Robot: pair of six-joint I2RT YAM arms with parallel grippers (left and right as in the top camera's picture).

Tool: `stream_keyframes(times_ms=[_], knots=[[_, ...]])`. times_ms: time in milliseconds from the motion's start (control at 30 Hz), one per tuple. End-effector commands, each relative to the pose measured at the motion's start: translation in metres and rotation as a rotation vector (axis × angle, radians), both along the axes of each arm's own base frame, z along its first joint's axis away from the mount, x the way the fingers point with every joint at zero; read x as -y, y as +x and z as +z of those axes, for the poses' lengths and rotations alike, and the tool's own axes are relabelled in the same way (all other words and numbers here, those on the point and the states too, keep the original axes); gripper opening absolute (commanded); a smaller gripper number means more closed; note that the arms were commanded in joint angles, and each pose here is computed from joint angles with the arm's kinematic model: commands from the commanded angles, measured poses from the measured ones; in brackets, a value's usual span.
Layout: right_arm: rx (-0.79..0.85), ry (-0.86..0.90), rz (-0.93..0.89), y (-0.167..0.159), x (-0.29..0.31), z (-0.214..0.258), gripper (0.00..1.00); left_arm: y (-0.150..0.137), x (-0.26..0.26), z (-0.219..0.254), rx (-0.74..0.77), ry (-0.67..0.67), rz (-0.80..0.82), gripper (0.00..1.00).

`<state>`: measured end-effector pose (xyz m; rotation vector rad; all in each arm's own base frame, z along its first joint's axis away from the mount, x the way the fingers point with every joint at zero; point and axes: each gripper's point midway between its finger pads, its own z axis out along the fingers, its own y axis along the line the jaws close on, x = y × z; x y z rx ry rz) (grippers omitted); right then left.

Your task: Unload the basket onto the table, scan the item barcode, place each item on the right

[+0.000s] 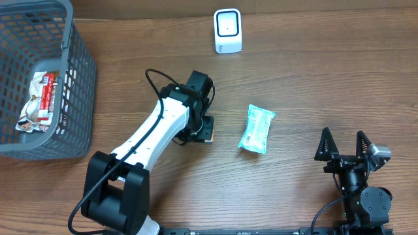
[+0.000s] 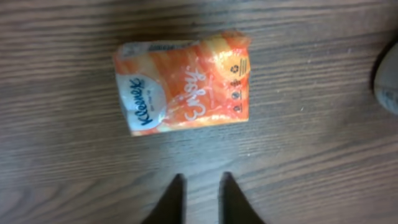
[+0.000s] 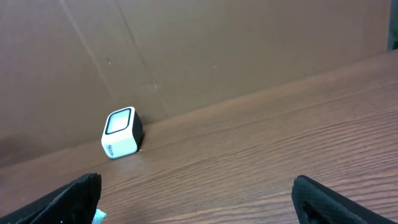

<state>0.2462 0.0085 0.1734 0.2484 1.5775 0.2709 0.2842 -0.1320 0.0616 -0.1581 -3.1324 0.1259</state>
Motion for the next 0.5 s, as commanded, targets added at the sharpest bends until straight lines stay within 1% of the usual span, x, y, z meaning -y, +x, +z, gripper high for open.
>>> stream_keyframes(times_ms=[0, 133, 233, 467], knots=[[0.001, -0.004, 0.001, 0.0, 0.0, -0.002, 1.0, 0.0, 0.004, -0.008, -0.002, -0.022, 0.02, 0.04], [0.001, -0.004, 0.001, 0.0, 0.0, -0.002, 1.0, 0.009, 0.008, -0.009, 0.036, -0.034, 0.037, 0.04], [0.001, -0.004, 0.001, 0.0, 0.0, -0.002, 1.0, 0.014, 0.003, -0.009, 0.058, -0.005, 0.071, 0.04], [0.0, -0.004, 0.001, 0.0, 0.0, -0.003, 1.0, 0.01, 0.001, -0.016, 0.053, 0.01, 0.118, 0.04]])
